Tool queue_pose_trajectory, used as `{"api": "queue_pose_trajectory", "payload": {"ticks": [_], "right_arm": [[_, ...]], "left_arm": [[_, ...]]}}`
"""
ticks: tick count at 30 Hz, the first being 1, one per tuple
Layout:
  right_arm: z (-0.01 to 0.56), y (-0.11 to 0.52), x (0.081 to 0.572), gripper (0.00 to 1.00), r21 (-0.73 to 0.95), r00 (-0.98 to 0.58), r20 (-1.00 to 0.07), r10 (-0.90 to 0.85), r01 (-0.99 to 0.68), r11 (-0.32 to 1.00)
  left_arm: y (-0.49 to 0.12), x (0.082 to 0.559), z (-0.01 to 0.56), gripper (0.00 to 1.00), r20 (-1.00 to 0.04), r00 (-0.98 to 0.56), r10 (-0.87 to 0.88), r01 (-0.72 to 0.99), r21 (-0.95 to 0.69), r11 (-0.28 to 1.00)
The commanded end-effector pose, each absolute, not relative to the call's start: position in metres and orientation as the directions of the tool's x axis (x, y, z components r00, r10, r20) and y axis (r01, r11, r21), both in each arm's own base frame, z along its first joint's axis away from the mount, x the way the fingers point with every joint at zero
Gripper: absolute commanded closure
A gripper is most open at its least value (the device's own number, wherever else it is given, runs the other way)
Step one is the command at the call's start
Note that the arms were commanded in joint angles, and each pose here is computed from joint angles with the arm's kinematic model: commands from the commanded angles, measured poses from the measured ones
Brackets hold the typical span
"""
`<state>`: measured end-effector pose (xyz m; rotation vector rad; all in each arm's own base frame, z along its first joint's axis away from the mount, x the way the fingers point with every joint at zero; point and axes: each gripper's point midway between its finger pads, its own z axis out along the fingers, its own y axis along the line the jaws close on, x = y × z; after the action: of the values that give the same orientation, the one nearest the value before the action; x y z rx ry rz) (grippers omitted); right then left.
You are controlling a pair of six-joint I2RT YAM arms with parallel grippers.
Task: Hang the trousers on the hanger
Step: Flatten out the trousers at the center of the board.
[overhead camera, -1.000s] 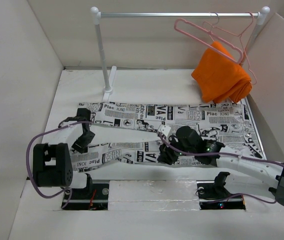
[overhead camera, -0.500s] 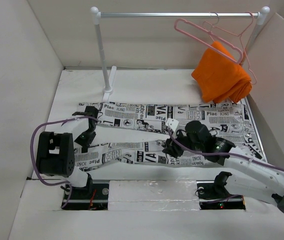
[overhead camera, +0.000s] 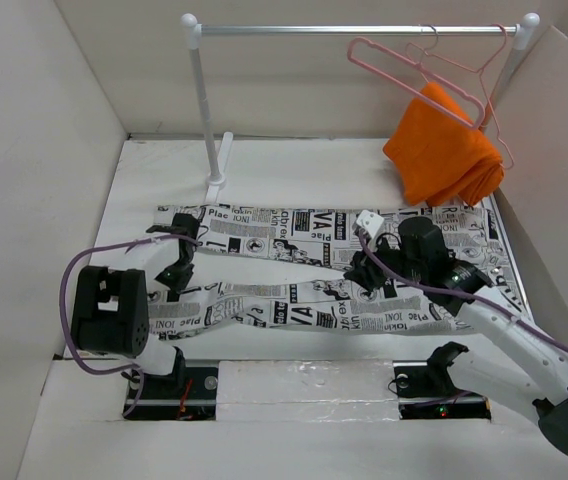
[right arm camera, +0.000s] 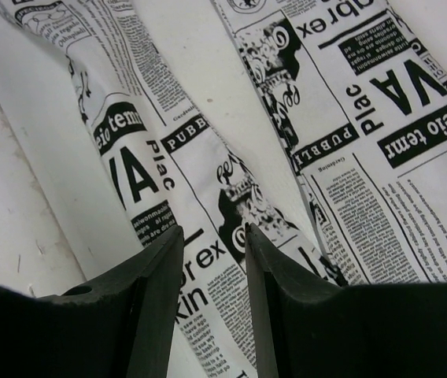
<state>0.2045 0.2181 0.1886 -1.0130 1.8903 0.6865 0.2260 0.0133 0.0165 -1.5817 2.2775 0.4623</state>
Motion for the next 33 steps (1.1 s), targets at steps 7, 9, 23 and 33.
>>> {"api": "queue_pose_trajectory", "payload": {"ticks": [7, 9, 23, 33], "right_arm": [[0.204, 0.208, 0.225, 0.58, 0.02, -0.259, -0.882, -0.393, -0.855, 0.517], [0.2, 0.206, 0.227, 0.58, 0.033, -0.275, -0.876, -0.395, -0.853, 0.521], [0.149, 0.196, 0.215, 0.57, 0.104, -0.37, -0.819, -0.439, -0.848, 0.52], [0.135, 0.212, 0.195, 0.99, 0.153, -0.389, -0.792, -0.47, -0.873, 0.463]], "left_arm": [[0.01, 0.321, 0.16, 1.0, -0.56, -0.244, -0.792, -0.889, -0.198, 0.414], [0.002, 0.333, 0.207, 1.0, -0.551, -0.179, -0.815, -0.841, -0.344, 0.417], [0.039, 0.243, 0.13, 1.0, -0.52, 0.017, -0.854, -0.883, -0.408, 0.231], [0.056, 0.227, 0.112, 0.61, -0.587, 0.032, -0.809, -0.916, -0.341, 0.211]]}}
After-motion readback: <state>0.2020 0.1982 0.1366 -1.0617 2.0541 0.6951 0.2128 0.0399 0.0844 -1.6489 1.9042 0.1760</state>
